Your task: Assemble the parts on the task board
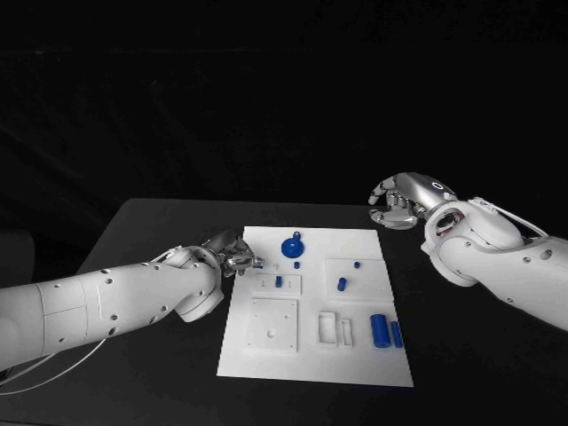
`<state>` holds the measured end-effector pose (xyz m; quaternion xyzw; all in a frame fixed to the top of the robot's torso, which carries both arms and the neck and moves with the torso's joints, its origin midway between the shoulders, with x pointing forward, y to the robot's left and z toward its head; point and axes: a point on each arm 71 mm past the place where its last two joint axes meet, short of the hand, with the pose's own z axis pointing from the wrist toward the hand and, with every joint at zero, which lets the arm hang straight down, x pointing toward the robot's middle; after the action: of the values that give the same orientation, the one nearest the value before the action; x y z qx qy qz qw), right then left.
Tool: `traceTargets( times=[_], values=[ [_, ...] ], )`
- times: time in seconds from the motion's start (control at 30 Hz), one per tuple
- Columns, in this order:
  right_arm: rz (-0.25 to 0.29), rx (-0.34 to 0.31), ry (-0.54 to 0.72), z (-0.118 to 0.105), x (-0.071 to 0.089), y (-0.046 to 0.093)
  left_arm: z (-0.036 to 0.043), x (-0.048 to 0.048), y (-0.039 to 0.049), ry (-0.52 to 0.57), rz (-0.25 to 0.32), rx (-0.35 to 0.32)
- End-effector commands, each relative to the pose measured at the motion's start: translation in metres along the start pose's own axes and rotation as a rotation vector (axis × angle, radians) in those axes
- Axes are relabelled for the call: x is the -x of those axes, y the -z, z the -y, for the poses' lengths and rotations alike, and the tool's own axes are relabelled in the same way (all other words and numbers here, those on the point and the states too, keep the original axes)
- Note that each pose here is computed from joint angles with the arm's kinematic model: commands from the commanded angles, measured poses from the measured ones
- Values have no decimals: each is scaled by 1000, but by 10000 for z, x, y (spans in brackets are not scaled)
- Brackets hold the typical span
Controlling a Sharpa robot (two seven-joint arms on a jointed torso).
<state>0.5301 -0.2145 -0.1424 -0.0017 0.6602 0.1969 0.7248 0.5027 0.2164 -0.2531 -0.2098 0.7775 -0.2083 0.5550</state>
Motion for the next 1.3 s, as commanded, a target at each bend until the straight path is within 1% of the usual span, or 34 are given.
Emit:
traceTargets(
  times=[0.03,0.1,0.27,0.37,0.47,0.53,0.73,0.87,1.23,1.3],
  values=[
    [-3,12,2,-10,-2,-2,0,-35,15,-15,25,-7],
    [-4,12,2,-10,-2,-2,-7,-63,18,-19,16,-5],
    [-4,12,2,-7,-2,-1,-24,-146,23,-36,-31,12],
    [-5,12,2,-9,-3,-2,-26,-178,22,-44,-50,18],
    [-6,12,2,-7,-4,-3,-25,-222,16,-60,-92,22],
    [-8,12,1,-12,-11,-8,-31,-231,14,-65,-106,27],
    [-10,12,-3,-15,-15,-12,-38,-242,-12,-76,-121,39],
    [-10,12,-3,-17,-16,-12,-27,-253,-25,-93,-128,37],
    [-12,15,-3,-21,-17,-13,-28,-259,-56,-105,-108,28],
    [-12,14,-3,-20,-17,-13,-17,-255,-52,-108,-93,16]
  ],
)
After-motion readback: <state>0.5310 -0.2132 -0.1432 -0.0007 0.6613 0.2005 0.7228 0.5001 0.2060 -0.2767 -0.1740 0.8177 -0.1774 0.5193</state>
